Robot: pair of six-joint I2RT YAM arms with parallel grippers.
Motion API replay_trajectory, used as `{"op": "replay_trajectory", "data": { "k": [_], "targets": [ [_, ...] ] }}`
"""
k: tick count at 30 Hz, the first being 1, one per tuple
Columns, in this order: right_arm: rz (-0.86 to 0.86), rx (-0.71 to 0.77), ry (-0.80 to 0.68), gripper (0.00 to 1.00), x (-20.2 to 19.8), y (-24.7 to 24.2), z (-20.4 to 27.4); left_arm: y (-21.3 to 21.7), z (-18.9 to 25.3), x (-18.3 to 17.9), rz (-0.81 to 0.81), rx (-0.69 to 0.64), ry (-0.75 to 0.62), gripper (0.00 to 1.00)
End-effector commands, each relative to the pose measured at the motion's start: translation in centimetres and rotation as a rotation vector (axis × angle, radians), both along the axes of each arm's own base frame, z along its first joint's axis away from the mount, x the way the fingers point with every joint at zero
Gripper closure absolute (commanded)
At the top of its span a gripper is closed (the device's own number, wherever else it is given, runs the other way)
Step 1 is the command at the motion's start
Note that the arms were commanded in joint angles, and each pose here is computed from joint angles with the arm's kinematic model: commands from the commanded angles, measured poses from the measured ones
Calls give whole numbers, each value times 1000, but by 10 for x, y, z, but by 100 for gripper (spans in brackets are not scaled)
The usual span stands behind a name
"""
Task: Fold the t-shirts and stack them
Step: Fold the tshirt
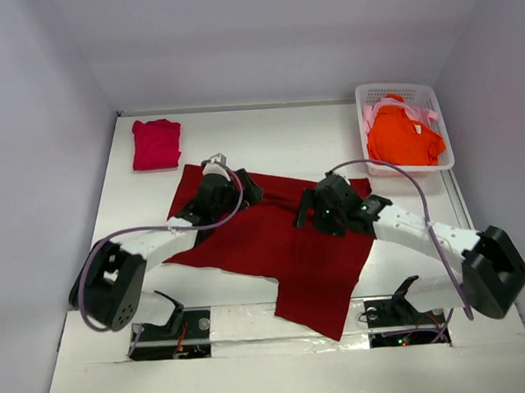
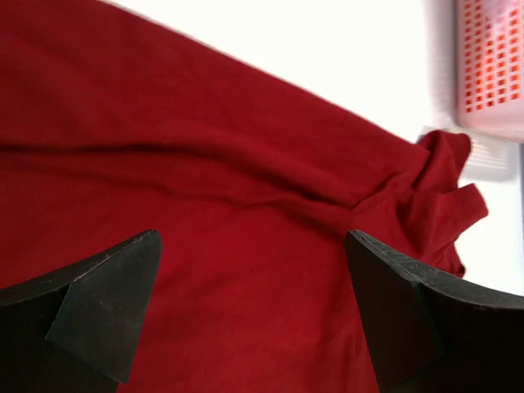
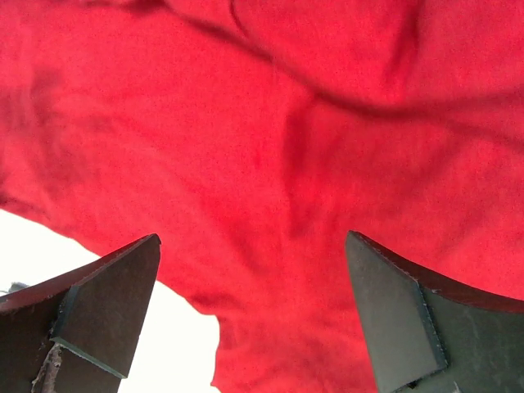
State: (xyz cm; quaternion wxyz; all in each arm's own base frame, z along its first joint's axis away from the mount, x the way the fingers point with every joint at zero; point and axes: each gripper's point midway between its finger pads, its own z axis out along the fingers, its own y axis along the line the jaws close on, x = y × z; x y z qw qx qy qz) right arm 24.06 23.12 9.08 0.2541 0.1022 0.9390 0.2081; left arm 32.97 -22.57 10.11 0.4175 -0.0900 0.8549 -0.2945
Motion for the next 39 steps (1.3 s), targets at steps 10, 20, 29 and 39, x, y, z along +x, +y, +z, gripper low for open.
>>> {"op": "replay_trajectory", "data": {
  "k": [10,20,29,39],
  "targets": [
    [-81,122,9,9,-74,-40,34,62,-7,-55,123,149,63,5],
    [6,84,109,10,-114,-25,17,82,-23,-80,156,203,136,1],
    [66,-27,164,8,-134,-10,8,97,3,-92,232,163,127,1],
    [64,5,225,8,-163,-20,4,105,1,-117,345,80,255,1]
  ]
}}
